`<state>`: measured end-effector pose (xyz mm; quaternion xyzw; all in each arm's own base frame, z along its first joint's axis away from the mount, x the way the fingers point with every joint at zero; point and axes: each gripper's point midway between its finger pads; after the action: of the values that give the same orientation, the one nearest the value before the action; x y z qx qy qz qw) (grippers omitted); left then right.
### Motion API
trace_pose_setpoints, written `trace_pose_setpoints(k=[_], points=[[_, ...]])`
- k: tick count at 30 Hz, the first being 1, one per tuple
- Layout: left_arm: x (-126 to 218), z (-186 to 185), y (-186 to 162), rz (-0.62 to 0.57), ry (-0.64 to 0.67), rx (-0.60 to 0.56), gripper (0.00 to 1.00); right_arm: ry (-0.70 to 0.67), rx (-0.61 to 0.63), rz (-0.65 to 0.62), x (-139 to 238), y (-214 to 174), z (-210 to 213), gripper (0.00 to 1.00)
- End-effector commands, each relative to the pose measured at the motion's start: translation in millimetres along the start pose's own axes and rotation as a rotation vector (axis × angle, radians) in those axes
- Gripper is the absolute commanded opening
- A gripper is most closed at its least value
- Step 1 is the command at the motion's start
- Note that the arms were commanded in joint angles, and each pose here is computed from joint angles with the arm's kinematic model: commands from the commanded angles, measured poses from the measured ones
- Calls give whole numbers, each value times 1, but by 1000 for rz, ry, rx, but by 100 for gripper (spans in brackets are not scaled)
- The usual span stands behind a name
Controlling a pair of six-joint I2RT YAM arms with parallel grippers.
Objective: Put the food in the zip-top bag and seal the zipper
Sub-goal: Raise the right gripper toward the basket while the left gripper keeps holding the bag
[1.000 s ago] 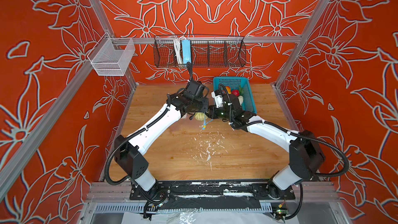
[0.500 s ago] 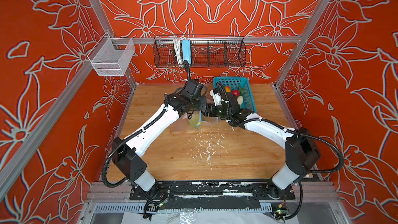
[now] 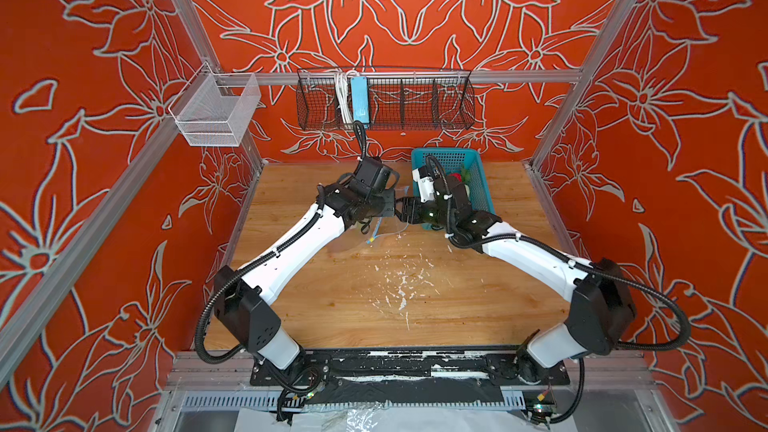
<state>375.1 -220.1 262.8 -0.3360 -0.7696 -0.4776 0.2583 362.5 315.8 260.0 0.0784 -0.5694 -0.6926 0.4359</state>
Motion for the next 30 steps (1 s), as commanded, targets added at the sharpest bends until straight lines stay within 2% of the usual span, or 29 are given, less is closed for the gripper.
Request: trace_pose_setpoints(k=[1,13,22,30], points=[[10,9,3,-14,17,11,0,-58,47,-38,20,11,-4,70],[13,22,13,-57,31,51,0,-214,69,52,44,16,-44,81],[18,22,23,-77,21,33,0,-322,-27,134,39,13,-90,93],[14,24,31,-106,13,15,0,-457,-100,222,34,10,-137,94]])
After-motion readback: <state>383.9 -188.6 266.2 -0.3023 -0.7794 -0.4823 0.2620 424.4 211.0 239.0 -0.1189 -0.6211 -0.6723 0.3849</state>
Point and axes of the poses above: each gripper's point midway between its finger pads, its own x axis back along the fingers, its own z axis along the line the jaws close on, y = z × x, and after that the axes turned 14 degrees about x, right-handed
